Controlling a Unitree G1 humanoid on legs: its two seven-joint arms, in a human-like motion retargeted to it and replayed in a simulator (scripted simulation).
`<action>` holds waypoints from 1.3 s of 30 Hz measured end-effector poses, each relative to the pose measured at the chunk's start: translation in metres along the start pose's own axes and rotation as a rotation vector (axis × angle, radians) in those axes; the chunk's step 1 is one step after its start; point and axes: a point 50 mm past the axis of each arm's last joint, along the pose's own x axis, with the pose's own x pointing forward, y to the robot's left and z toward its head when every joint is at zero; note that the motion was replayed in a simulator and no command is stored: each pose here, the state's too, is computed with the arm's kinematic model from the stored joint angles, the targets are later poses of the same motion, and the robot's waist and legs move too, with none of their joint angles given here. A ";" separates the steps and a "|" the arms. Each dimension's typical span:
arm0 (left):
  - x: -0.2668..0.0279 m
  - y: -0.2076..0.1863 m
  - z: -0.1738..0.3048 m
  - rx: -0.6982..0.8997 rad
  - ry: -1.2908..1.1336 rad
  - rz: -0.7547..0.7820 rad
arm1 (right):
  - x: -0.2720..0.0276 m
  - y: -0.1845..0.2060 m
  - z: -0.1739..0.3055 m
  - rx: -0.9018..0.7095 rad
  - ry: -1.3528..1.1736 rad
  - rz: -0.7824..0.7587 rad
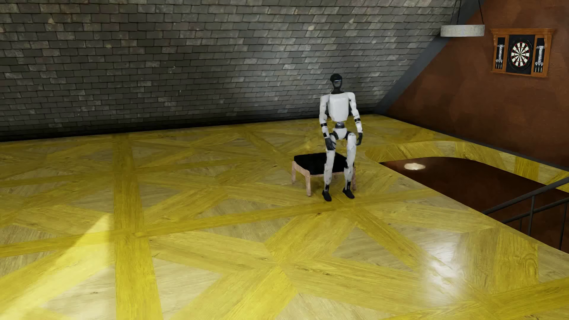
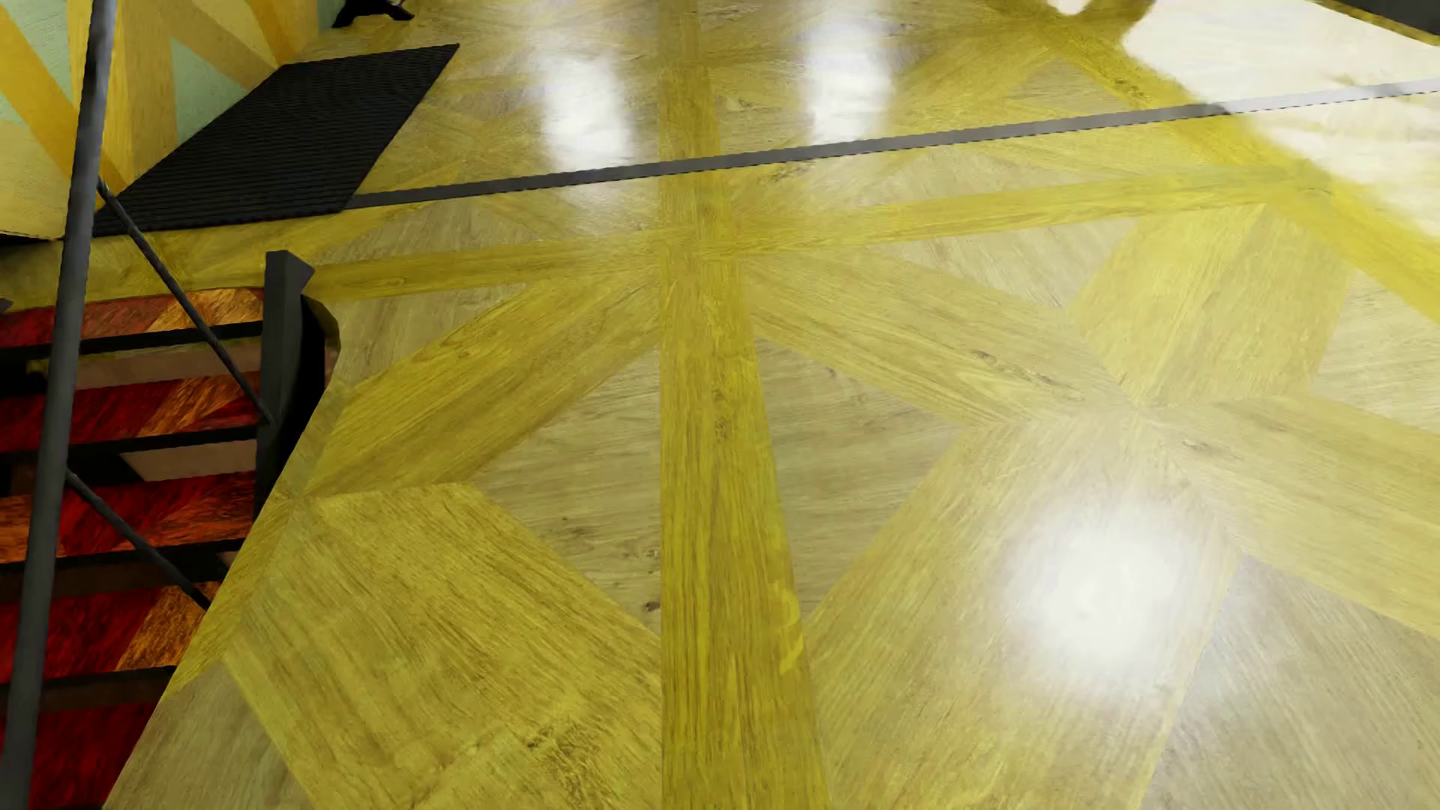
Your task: Rest on the textiles chair
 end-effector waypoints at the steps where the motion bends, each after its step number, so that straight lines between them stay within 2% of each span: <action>1: 0.001 0.001 0.007 0.042 -0.022 0.010 | -0.001 -0.013 -0.001 -0.002 0.015 -0.033; 3: -0.005 0.025 0.008 0.063 -0.019 0.044 | -0.007 -0.037 -0.002 -0.112 0.003 -0.044; 4: -0.009 0.035 0.011 0.124 -0.026 0.033 | -0.011 -0.049 -0.003 -0.169 -0.005 -0.055; 6: -0.015 0.051 0.004 0.182 0.006 0.076 | -0.016 -0.065 -0.018 -0.178 0.050 -0.096; 11: -0.025 0.065 -0.041 -0.026 0.173 0.318 | -0.025 -0.071 -0.059 -0.040 0.231 -0.245; 16: -0.021 0.051 -0.038 0.035 0.125 0.218 | -0.019 -0.052 -0.048 -0.070 0.156 -0.161; 22: -0.008 0.025 -0.018 0.020 0.065 0.114 | -0.004 -0.019 -0.011 -0.086 0.052 -0.039; 25: -0.004 0.026 0.005 0.052 0.013 0.069 | -0.001 -0.026 0.010 -0.125 -0.009 -0.015; 31: -0.004 0.043 0.086 0.342 -0.167 0.076 | -0.004 -0.055 0.081 -0.415 -0.190 0.018; 35: -0.020 0.063 0.151 0.503 -0.335 0.199 | -0.016 -0.067 0.145 -0.676 -0.351 -0.055; 39: -0.044 0.065 0.213 0.760 -0.541 0.234 | -0.039 -0.080 0.210 -0.951 -0.523 -0.103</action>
